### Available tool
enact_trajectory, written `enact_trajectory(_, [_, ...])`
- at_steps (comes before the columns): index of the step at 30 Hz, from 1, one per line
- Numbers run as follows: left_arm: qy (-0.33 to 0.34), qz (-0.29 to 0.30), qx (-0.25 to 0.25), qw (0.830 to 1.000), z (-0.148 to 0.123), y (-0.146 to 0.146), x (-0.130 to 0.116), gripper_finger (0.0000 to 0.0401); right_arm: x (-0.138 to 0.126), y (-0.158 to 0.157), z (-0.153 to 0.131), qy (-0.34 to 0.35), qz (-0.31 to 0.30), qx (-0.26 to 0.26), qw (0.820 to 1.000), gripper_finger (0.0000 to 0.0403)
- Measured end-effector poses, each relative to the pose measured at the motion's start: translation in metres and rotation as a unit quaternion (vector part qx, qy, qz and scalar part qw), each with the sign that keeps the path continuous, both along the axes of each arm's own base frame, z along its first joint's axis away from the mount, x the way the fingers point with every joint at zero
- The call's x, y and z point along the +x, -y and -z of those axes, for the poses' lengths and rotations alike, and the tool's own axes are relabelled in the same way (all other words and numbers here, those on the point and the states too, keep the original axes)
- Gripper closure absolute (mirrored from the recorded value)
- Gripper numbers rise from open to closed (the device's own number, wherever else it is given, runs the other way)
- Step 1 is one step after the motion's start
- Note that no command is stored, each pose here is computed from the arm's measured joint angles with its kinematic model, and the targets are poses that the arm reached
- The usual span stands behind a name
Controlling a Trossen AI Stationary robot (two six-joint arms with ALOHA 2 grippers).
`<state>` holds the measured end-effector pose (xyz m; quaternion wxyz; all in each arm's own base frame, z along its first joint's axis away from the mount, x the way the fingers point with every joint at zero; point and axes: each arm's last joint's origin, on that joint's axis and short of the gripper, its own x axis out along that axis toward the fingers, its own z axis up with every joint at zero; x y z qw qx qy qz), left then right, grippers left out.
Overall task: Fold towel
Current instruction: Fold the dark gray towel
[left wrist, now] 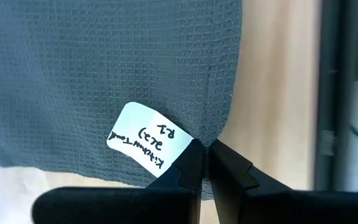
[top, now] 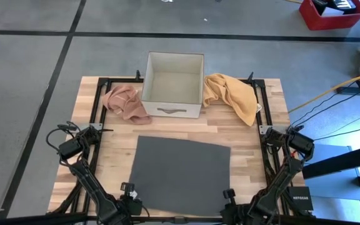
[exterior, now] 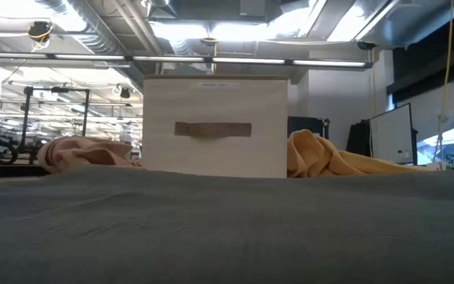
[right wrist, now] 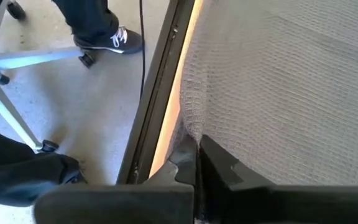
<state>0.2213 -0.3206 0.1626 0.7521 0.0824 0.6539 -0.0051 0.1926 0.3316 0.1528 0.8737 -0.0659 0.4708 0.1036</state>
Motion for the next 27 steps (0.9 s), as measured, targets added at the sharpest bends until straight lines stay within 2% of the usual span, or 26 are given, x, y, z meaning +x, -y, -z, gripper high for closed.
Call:
enact_trajectory(4, [-0.001, 0.006, -0.01, 1.0, -0.01, 0.002, 0.001, 0.0391, 0.0, 0.001, 0.0, 0.002, 0.01, 0.0, 1.0, 0.0396])
enact_trajectory(9, [0.025, -0.023, -0.016, 0.999, -0.022, -0.005, 0.006, 0.0395, 0.001, 0.002, 0.0, 0.001, 0.013, -0.002, 1.0, 0.0398])
enact_trajectory(14, [0.033, -0.047, 0.008, 0.998, -0.013, -0.008, 0.006, 0.0384, 0.001, 0.002, 0.0, 0.0, 0.015, 0.0, 1.0, 0.0396])
enact_trajectory(27, [0.057, -0.039, 0.039, 0.997, -0.011, -0.019, 0.019, 0.0251, 0.001, 0.002, 0.0, 0.006, 0.019, -0.005, 1.0, 0.0395])
